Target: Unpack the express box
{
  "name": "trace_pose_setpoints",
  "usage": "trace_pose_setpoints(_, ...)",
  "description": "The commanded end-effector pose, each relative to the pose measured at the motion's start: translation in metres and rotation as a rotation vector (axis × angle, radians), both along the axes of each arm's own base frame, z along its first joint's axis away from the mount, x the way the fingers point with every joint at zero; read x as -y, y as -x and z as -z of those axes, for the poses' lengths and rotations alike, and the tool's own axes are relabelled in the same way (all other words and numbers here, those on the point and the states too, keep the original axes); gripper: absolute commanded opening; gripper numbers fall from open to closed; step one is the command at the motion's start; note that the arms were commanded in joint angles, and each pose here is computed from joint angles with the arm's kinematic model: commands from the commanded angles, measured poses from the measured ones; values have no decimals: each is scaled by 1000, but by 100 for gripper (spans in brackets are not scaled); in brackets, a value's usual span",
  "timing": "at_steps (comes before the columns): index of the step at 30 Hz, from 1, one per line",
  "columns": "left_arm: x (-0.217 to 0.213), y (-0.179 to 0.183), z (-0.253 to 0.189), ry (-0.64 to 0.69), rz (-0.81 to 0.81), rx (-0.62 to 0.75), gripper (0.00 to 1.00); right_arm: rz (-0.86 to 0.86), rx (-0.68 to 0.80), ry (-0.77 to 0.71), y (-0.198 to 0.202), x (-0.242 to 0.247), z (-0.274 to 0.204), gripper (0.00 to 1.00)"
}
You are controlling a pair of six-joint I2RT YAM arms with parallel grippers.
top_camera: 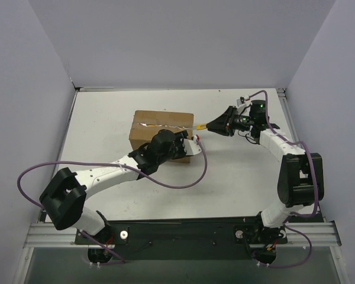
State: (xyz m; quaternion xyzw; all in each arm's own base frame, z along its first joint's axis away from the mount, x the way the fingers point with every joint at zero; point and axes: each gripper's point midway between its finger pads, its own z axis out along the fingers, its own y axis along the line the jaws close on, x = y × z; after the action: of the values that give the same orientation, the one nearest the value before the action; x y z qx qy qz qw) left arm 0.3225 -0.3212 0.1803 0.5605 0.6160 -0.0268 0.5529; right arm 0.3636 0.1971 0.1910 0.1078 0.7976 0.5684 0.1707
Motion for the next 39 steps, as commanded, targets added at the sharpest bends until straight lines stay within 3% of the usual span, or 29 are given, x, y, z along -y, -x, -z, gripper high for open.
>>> trace_pose_setpoints(1,-10,-25,5,12,-102,-23,55,-193,-81,-48,44,-23,-8,0)
trace_pose_setpoints(39,-12,-30,14,26,-133,-51,54,-321,-74,-34,89,-28,-14,0)
